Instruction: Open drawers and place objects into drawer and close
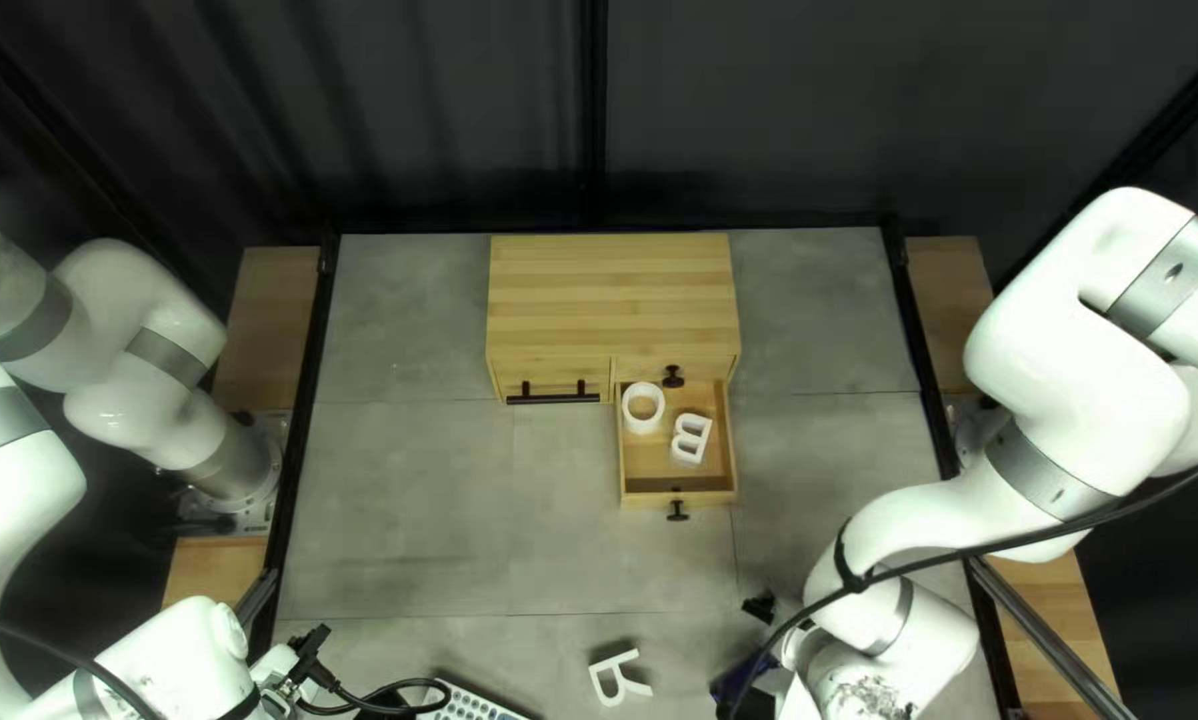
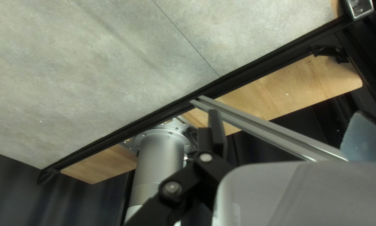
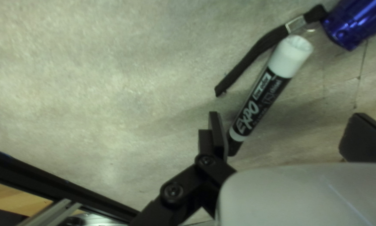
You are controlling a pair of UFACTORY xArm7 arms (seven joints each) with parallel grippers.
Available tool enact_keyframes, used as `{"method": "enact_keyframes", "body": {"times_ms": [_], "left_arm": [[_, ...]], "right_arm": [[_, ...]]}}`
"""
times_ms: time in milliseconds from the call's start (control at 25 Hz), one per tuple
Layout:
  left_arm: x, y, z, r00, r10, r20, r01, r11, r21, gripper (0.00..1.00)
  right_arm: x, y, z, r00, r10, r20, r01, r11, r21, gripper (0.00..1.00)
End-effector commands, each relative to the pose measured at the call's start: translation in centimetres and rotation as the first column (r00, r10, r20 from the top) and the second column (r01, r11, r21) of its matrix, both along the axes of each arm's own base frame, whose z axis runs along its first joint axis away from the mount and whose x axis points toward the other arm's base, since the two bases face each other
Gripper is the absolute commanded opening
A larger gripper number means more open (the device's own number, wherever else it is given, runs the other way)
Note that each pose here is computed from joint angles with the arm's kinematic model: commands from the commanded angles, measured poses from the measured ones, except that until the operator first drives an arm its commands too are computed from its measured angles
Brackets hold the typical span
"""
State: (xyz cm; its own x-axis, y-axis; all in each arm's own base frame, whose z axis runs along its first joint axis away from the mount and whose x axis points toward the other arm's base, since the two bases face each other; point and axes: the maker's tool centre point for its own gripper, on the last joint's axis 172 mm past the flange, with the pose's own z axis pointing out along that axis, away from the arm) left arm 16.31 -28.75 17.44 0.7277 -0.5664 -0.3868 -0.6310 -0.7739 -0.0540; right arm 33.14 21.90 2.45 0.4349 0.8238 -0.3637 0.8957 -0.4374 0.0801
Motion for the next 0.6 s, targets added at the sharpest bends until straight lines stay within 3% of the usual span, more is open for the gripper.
{"method": "enact_keyframes", "body": {"times_ms": [40,80,320,360,440,480,600], "left_arm": [[0.00,0.00,0.00,1.000,0.000,0.000,0.000,1.000,0.000,1.00],[0.00,0.00,0.00,1.000,0.000,0.000,0.000,1.000,0.000,1.00],[0.00,0.00,0.00,1.000,0.000,0.000,0.000,1.000,0.000,1.00],[0.00,0.00,0.00,1.000,0.000,0.000,0.000,1.000,0.000,1.00],[0.00,0.00,0.00,1.000,0.000,0.000,0.000,1.000,0.000,1.00],[0.00,0.00,0.00,1.000,0.000,0.000,0.000,1.000,0.000,1.00],[0.00,0.00,0.00,1.000,0.000,0.000,0.000,1.000,0.000,1.00]], "right_arm": [[0.06,-0.09,-0.24,1.000,0.000,0.007,0.000,1.000,0.009,0.19],[0.11,-0.09,-0.23,1.000,0.001,0.008,-0.001,1.000,0.010,0.12],[0.19,0.03,-0.51,1.000,0.011,0.014,-0.011,1.000,0.028,0.13],[0.18,0.05,-0.57,1.000,0.013,0.015,-0.013,0.999,0.032,0.20],[0.20,0.08,-0.52,1.000,0.016,0.017,-0.017,0.999,0.037,0.60],[0.16,0.07,-0.44,1.000,0.018,0.018,-0.019,0.999,0.040,0.64],[0.07,-0.11,0.37,1.000,0.022,0.020,-0.022,0.999,0.040,0.56]]}}
